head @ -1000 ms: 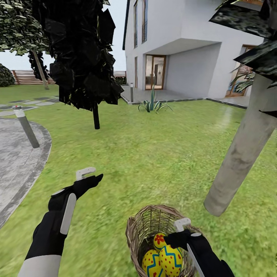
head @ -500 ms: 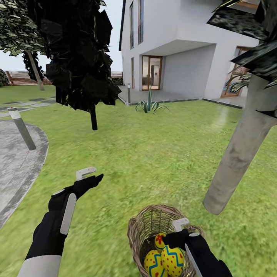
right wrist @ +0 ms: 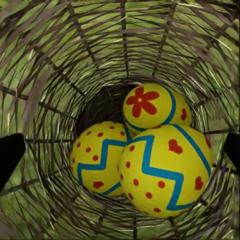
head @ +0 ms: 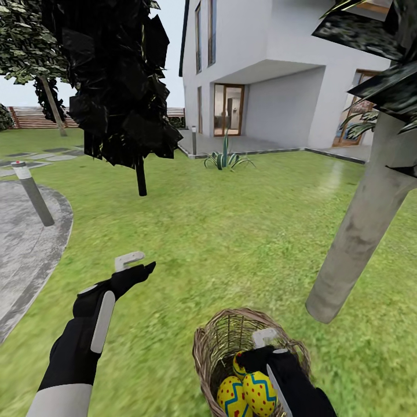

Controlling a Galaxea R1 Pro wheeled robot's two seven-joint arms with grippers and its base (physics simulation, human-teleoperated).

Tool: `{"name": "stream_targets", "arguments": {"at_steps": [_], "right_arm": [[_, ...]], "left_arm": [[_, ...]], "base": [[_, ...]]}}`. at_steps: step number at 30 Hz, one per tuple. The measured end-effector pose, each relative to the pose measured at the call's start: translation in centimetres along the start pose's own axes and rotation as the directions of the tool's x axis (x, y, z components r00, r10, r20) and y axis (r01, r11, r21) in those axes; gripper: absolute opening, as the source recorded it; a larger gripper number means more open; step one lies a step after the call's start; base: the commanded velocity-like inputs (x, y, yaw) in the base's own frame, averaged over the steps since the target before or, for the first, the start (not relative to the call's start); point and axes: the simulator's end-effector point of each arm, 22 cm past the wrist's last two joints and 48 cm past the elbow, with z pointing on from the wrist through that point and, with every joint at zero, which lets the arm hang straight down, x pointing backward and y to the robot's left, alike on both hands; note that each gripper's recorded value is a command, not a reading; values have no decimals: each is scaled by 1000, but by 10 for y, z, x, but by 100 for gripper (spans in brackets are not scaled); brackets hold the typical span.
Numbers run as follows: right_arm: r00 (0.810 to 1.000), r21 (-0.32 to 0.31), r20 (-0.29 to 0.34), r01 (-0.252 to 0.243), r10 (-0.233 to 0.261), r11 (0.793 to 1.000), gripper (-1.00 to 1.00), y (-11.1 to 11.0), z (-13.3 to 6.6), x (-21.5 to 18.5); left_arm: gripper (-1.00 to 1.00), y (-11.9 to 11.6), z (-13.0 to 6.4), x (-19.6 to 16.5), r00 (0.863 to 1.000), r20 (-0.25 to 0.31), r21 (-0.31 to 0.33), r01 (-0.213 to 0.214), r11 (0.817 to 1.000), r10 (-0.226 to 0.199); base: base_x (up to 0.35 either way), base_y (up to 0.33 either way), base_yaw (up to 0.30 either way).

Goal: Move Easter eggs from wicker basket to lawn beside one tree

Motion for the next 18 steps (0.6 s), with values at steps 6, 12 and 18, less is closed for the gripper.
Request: {"name": "stream_targets", "arguments": {"at_steps": [6,12,18], "right_arm": [[999,55,-45,1,2,998,100,-9,16,-6],[998,64,-56,1,2,998,100,-12,19,-9],[994,70,-110,5,3,998,100,-17,29,-1]], "left_arm": [[100,0,0,0,1000,-1,0,0,1000,0],[100,0,0,0,1000,-1,0,0,1000,0],[100,0,0,1,1000,-2,0,1,1000,-1]], "base": [[0,0,0],[0,0,0],[0,0,0]]}}
